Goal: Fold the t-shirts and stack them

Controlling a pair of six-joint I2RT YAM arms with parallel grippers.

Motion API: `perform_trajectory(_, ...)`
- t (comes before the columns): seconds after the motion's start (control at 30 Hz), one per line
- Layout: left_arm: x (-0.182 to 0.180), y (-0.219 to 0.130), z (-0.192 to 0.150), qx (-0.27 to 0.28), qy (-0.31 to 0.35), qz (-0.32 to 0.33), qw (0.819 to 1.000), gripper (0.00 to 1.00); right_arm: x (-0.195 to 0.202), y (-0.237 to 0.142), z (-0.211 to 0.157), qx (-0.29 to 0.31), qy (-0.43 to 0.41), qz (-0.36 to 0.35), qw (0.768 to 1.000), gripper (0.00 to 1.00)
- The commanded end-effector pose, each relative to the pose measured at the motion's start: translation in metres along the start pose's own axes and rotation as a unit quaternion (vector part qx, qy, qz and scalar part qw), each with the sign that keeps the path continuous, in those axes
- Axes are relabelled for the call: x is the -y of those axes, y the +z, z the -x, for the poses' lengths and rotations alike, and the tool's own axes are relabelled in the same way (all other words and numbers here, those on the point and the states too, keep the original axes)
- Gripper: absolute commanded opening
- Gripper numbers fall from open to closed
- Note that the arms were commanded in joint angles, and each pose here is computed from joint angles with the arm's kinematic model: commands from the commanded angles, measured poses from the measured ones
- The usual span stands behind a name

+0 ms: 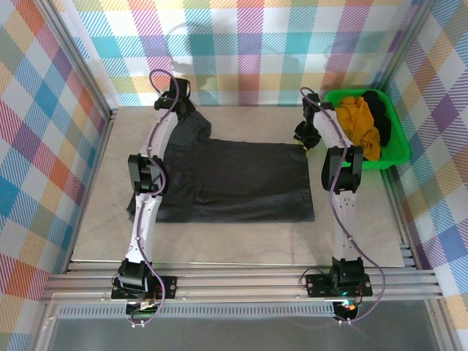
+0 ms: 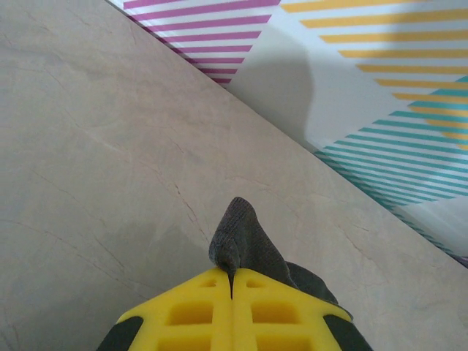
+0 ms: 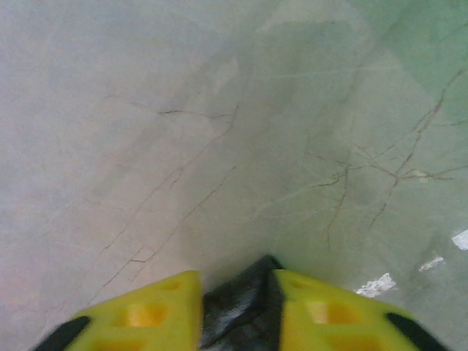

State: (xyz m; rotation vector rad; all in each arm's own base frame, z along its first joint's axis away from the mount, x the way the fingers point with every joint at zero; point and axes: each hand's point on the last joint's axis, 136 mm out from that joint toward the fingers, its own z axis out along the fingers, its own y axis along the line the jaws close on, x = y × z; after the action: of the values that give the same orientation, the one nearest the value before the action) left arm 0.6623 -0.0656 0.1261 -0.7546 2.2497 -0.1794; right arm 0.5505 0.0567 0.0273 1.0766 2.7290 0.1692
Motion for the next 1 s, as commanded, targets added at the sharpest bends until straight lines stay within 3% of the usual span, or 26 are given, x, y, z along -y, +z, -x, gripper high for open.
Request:
perform_trajectory(0.0, 0.011, -0.035, 0.018, 0.012, 0.001, -0.012, 1.0, 0.0, 0.01, 0.016, -0.016, -0.031, 0.001, -0.028, 0.999, 0.17)
perform_trajectory(0.13, 0.013, -0.046, 0.023, 0.016, 0.006, -0.013, 1.0, 0.0, 0.001, 0.009, -0.01, -0.017, -0.012, -0.01, 1.0, 0.0)
perform_trajectory(0.37, 0.009, -0.064, 0.03, 0.015, 0.016, -0.014, 1.0, 0.0, -0.029, -0.037, 0.006, 0.036, -0.056, 0.048, 0.997, 0.0)
perform_trajectory(0.6, -0.013, -0.074, 0.008, -0.027, 0.02, 0.009, 0.999, 0.0, -0.026, -0.067, -0.012, 0.047, -0.075, 0.066, 0.994, 0.0)
perform_trajectory(0.83, -0.044, -0.138, 0.011, 0.021, 0.005, 0.021, 1.0, 0.0, -0.006, -0.089, -0.023, 0.057, -0.086, 0.063, 0.993, 0.0)
perform_trajectory(0.97, -0.07, -0.164, -0.014, -0.001, 0.012, 0.032, 0.999, 0.0, 0.006, -0.098, -0.032, 0.055, -0.085, 0.059, 0.993, 0.0)
